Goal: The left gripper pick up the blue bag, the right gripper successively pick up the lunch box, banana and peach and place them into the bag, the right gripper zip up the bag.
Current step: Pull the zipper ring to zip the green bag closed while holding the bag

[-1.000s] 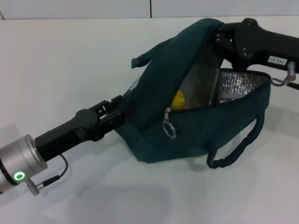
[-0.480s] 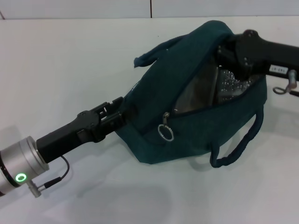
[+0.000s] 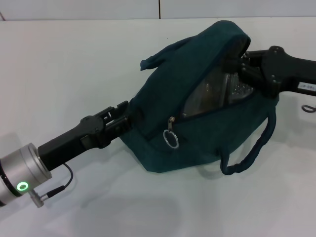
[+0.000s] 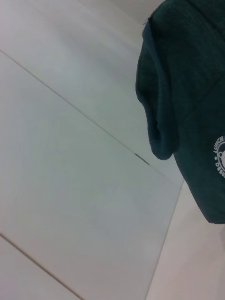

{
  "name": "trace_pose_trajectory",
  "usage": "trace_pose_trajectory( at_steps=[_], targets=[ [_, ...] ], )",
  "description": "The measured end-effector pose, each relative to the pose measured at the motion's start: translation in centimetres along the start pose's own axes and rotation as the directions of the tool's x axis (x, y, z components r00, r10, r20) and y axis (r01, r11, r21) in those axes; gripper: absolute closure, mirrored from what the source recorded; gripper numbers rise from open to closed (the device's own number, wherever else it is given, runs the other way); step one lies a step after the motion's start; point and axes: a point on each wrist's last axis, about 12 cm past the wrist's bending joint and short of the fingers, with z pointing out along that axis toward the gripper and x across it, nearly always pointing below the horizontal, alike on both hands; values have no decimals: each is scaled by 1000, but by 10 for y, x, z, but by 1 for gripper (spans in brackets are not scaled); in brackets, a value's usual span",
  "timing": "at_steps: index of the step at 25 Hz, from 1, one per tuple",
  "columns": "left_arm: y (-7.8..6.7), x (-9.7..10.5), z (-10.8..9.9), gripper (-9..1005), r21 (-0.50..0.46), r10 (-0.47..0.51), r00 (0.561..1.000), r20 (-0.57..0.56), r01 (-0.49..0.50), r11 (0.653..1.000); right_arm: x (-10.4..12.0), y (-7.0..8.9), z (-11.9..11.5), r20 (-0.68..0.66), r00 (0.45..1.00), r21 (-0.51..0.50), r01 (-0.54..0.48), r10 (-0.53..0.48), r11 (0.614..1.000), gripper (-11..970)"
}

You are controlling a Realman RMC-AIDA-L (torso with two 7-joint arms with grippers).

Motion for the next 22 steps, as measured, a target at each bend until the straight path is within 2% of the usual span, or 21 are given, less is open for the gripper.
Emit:
trace_pose_trajectory(
  at_steps=[5, 10, 15, 19, 22],
  targets=[
    [2, 1, 2, 352, -13, -3, 1000, -6, 3, 1000, -8, 4, -15, 6, 1000, -59, 18, -17, 998, 895],
    [3, 0, 4, 352, -16, 0, 1000, -9, -1, 1000, -10, 10, -48, 22, 999, -69, 33, -31, 997, 893],
    [3, 1, 4, 354, -18, 0, 1000, -8, -1, 1000, -2, 13, -99, -11, 1000, 33, 14, -13, 999, 891],
    [3, 1, 2, 354, -21, -1, 1000, -7, 1, 1000, 13, 17, -123, -53, 998, 131, -19, 26, 991, 890],
    [3, 1, 3, 353, -20, -1, 1000, -7, 0, 1000, 26, 16, -129, -88, 994, 195, -40, 58, 980, 888]
  ],
)
